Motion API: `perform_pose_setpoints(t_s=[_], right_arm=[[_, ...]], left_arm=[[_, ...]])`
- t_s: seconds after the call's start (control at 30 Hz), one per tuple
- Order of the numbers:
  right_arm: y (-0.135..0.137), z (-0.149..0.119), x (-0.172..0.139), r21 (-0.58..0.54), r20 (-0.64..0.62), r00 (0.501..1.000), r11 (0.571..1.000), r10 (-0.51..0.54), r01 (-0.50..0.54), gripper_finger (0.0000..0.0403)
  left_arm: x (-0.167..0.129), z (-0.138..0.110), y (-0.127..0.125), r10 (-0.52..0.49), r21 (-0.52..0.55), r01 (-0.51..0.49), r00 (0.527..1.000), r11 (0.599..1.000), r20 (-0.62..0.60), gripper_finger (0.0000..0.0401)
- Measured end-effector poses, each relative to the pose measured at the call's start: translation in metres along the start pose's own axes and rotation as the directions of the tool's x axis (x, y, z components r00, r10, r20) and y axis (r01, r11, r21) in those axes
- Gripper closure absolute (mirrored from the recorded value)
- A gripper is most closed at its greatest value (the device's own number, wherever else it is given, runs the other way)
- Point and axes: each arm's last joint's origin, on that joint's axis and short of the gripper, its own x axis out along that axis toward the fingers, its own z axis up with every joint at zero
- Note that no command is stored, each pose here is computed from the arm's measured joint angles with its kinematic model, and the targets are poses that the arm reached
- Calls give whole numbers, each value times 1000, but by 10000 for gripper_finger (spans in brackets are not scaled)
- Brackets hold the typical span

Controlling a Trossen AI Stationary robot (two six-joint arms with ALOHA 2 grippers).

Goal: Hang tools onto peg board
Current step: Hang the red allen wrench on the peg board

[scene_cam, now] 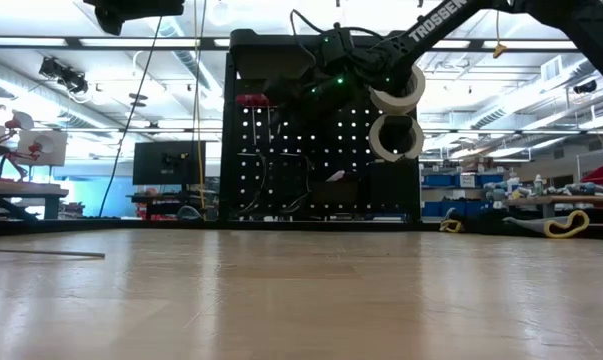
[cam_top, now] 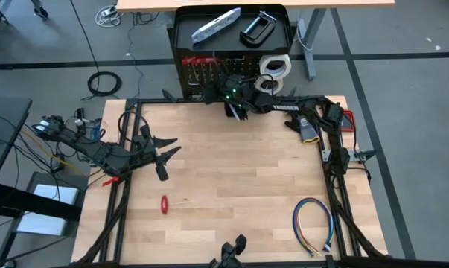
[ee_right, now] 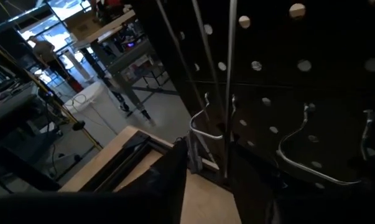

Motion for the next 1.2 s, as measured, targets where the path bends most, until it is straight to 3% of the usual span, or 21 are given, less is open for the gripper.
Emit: perform_pose_setpoints(t_s=[0.13, 0.37, 0.6, 0.83, 1.2], right_arm=[[4, -2, -1, -19, 0, 1000, 1000, 1, -1, 259], [12, -9, -4, -60, 39, 995, 994, -91, 93, 252], [6, -16, -5, -86, -10, 984, 980, -178, 177, 245], [9, -17, -8, -102, -31, 983, 979, -183, 179, 226], [59, -12, -47, -289, -13, 987, 946, -159, 149, 224]], left_arm=[[0, -1, 0, 0, 2, 0, 1000, 1000, -6, 268], [0, -3, 0, 1, -10, -1, 1000, 1000, -18, 268], [0, -5, 0, 3, -41, -4, 999, 999, -35, 268], [-1, -8, 2, 6, -83, -11, 998, 996, -59, 268], [-6, -11, 9, 11, -107, -21, 996, 994, -93, 268]])
